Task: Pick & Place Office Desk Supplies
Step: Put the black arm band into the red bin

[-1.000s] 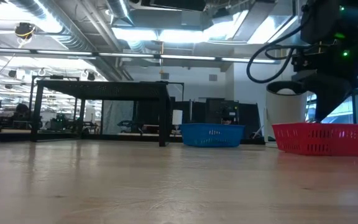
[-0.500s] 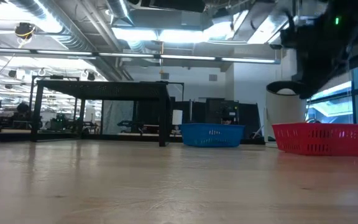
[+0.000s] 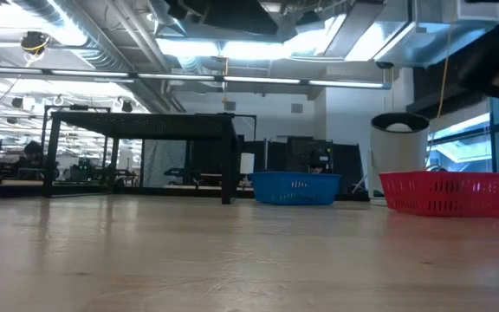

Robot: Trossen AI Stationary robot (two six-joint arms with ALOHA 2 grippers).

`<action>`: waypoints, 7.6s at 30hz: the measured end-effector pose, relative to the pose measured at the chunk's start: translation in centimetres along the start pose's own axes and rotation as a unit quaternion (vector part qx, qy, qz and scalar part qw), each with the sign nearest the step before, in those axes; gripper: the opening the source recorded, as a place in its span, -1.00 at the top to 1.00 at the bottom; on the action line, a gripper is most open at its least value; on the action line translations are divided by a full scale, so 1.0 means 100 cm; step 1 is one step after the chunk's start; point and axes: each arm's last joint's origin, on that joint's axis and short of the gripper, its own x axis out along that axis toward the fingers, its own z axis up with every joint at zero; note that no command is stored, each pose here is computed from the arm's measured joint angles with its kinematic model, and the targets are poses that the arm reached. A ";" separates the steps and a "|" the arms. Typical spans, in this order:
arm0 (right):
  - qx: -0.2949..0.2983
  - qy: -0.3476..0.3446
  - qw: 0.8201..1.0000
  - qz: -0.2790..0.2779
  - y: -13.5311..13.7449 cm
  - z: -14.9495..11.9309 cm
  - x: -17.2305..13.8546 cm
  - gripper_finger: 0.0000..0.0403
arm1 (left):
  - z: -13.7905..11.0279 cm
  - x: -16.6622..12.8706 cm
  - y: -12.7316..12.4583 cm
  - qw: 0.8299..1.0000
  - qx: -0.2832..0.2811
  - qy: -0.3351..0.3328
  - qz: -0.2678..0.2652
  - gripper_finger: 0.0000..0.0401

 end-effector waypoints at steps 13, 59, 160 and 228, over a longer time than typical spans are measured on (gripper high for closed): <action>-0.035 0.076 0.994 0.070 0.016 0.017 0.056 0.16 | -0.006 0.001 -0.001 0.999 0.020 0.016 -0.026 0.22; -0.295 0.127 0.944 -0.077 -0.024 0.021 0.049 0.14 | -0.019 -0.001 -0.004 0.996 -0.016 0.064 -0.053 0.22; 0.036 -0.597 0.737 -0.316 -0.043 0.057 -0.031 0.94 | 0.012 -0.051 -0.021 0.995 0.065 -0.008 0.076 0.22; 0.319 -0.067 0.846 -0.422 -0.107 -0.021 -0.052 0.24 | 0.012 -0.051 -0.022 0.997 0.034 -0.012 0.062 0.22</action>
